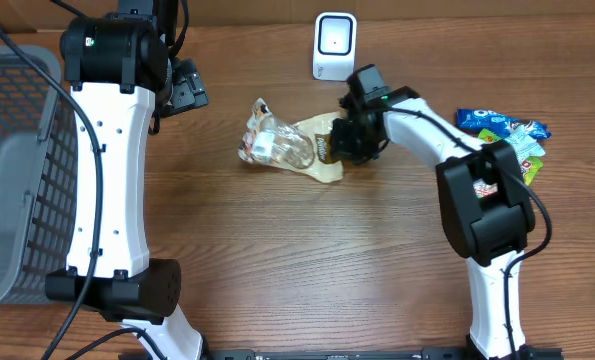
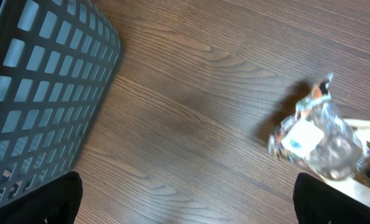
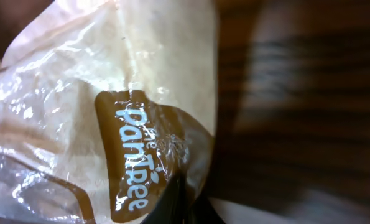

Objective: Scan the item barcode

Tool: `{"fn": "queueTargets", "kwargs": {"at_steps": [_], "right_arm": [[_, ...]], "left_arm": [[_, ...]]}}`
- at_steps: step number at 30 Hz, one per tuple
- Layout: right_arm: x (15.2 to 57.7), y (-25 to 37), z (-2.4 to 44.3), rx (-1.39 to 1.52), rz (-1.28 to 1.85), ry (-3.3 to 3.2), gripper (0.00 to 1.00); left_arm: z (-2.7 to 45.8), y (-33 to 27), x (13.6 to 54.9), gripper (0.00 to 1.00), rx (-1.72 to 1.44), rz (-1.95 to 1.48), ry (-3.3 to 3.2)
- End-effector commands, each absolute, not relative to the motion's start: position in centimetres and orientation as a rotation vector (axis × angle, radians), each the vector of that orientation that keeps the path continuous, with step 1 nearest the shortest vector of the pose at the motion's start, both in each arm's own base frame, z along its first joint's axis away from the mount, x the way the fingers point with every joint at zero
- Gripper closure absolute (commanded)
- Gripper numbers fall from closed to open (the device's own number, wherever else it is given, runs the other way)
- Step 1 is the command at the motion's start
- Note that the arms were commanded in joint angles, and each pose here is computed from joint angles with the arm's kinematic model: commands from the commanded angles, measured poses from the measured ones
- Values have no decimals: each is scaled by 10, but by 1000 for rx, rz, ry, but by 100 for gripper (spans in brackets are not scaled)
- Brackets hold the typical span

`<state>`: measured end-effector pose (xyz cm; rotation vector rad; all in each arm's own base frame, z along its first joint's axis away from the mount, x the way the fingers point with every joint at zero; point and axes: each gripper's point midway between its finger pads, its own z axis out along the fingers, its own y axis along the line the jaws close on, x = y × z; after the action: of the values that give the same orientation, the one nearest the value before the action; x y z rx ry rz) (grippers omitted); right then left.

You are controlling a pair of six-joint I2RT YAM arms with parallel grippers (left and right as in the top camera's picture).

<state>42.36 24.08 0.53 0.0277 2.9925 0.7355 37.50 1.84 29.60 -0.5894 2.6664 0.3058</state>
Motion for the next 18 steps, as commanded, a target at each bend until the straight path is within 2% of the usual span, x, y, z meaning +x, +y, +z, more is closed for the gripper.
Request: {"fn": "queueTargets", "kwargs": {"at_steps": [1,3,4,9,18], "right_arm": [[442,219,49,-93,733,2877,90],[443,206,51,-90,720,2881,48],[444,201,52,-70,719,2887,37],[449,186,68,-20,717,2885,32],[450,220,148,51,792,2785,27]], "left_arm": [[293,18,376,0,-604,321,2664],[293,18,376,0,-604,321,2665],[293,18,376,0,-604,321,2665],[293,18,376,0,-604,321,2665],[293,18,376,0,-604,321,2665]]}}
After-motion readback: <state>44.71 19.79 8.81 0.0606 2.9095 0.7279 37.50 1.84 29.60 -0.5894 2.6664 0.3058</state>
